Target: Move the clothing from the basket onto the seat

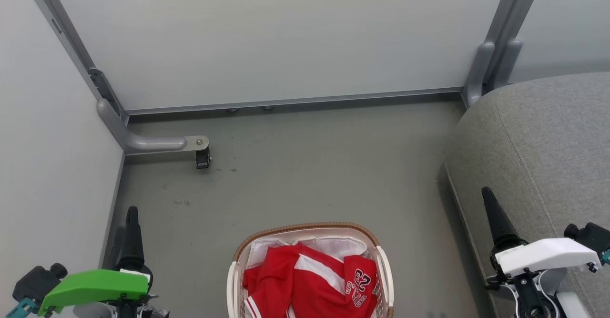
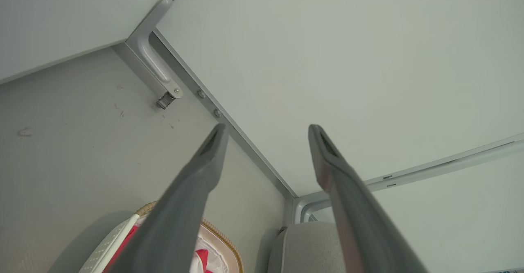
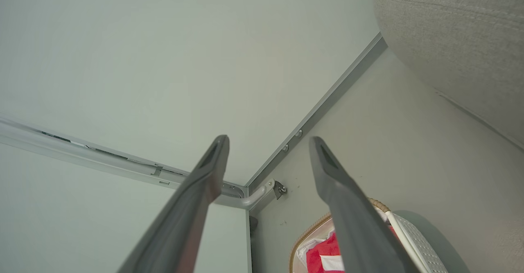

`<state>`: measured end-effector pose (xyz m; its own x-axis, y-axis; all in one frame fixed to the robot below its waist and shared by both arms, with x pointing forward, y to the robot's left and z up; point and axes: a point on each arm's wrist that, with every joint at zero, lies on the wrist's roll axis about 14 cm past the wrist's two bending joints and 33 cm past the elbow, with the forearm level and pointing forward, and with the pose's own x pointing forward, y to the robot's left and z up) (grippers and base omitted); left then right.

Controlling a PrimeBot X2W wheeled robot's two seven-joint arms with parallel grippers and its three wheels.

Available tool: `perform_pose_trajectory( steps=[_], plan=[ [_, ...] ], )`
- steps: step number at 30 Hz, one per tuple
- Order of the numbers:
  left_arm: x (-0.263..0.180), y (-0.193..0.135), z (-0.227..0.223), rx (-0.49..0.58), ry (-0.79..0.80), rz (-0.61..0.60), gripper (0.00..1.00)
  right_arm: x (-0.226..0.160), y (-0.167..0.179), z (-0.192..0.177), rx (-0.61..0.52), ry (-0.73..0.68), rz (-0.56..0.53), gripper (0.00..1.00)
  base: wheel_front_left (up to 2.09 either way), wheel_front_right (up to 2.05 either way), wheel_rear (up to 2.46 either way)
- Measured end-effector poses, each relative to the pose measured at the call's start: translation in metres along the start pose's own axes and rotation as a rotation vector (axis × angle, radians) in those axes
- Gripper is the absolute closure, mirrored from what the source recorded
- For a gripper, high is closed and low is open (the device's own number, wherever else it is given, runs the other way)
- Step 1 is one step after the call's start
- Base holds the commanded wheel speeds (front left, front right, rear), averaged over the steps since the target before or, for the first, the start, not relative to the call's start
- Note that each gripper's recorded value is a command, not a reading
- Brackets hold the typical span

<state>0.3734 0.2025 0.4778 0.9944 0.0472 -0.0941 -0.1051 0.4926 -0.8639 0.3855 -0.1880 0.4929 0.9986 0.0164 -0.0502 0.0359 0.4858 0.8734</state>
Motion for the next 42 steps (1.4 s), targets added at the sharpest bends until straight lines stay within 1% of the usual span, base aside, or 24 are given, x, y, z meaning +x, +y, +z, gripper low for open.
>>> perform_pose_trajectory(
  steps=[17, 28, 42],
  plan=[
    [-0.004, -0.001, 0.002, 0.271, -0.020, -0.013, 0.00, 0.000, 0.010, -0.005, -0.256, 0.006, 0.044, 0.00, 0.00, 0.00, 0.00],
    [-0.007, -0.004, 0.004, 0.423, -0.034, -0.031, 0.00, -0.001, 0.016, -0.008, -0.416, 0.007, 0.079, 0.00, 0.00, 0.00, 0.00],
    [-0.006, -0.013, 0.002, 0.597, -0.040, -0.074, 0.00, -0.001, 0.024, -0.009, -0.578, -0.009, 0.118, 0.00, 0.00, 0.00, 0.00]
  ],
)
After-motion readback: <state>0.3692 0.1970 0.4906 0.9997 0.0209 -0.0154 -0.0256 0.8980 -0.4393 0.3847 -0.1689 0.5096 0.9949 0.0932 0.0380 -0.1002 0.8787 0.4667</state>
